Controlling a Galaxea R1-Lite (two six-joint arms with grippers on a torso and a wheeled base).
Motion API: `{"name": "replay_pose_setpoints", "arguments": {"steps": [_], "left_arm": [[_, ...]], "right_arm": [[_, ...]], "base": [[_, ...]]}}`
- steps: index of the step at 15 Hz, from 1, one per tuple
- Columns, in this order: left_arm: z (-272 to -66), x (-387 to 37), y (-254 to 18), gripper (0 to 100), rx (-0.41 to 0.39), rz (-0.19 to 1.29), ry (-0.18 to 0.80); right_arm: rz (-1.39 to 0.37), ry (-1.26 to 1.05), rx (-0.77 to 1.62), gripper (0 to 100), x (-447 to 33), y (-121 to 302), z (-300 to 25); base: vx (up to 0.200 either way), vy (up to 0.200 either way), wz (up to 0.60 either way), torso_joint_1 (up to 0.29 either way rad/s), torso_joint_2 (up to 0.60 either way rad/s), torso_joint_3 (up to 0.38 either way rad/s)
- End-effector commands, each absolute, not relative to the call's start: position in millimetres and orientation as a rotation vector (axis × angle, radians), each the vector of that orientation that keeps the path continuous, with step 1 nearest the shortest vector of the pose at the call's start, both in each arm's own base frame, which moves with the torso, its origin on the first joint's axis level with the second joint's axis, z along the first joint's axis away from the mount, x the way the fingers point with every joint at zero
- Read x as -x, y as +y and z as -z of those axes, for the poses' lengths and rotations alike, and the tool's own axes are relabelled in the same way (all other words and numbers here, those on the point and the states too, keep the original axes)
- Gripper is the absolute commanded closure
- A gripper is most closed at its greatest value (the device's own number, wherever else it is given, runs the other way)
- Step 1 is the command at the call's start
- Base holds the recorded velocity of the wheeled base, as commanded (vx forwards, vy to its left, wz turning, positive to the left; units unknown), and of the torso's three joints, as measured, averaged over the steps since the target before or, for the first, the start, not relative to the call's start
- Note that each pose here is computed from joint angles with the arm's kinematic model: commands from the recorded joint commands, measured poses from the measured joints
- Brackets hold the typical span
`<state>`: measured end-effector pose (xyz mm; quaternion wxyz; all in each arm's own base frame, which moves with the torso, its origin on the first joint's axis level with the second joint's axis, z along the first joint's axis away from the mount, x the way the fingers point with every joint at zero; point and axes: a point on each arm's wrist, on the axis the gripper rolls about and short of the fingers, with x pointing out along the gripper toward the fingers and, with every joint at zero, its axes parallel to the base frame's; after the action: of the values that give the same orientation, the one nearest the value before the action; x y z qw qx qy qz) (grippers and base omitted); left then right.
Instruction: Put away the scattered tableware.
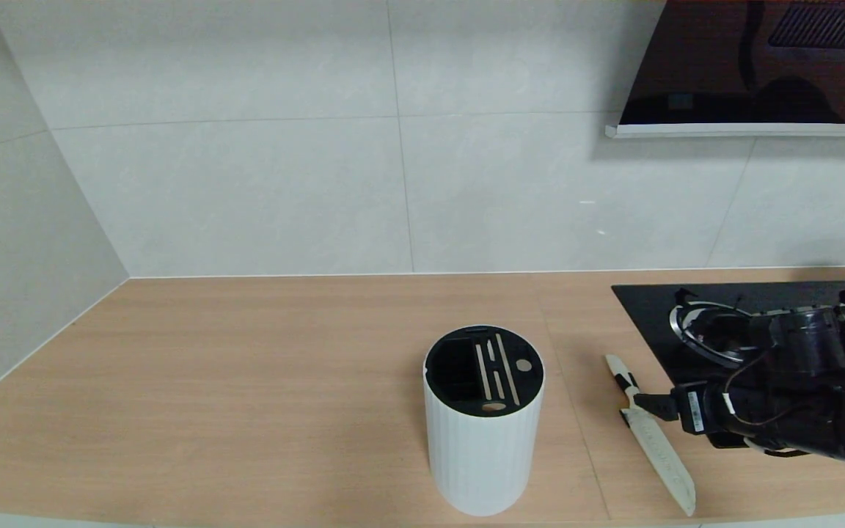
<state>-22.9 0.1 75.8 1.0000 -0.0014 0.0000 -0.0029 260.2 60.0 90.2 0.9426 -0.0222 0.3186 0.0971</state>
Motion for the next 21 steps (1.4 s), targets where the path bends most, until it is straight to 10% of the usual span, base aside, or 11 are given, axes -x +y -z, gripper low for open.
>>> {"name": "replay_pose_setpoints", "arguments": {"steps": [1, 21], "left_arm": [[-75.7, 22.9, 0.1, 0, 0.003, 0.006, 0.000], [-75.7, 22.9, 0.1, 0, 0.003, 0.006, 0.000]], "right_arm": [[-0.175, 0.725, 0.061, 0, -270.8, 61.8, -56.8], [-0.113, 0.691, 0.062, 0, -311.5, 61.8, 16.6]], "base": [[0.000, 0.000, 0.00, 0.000, 0.00, 0.000], [0.000, 0.000, 0.00, 0.000, 0.00, 0.000]]}}
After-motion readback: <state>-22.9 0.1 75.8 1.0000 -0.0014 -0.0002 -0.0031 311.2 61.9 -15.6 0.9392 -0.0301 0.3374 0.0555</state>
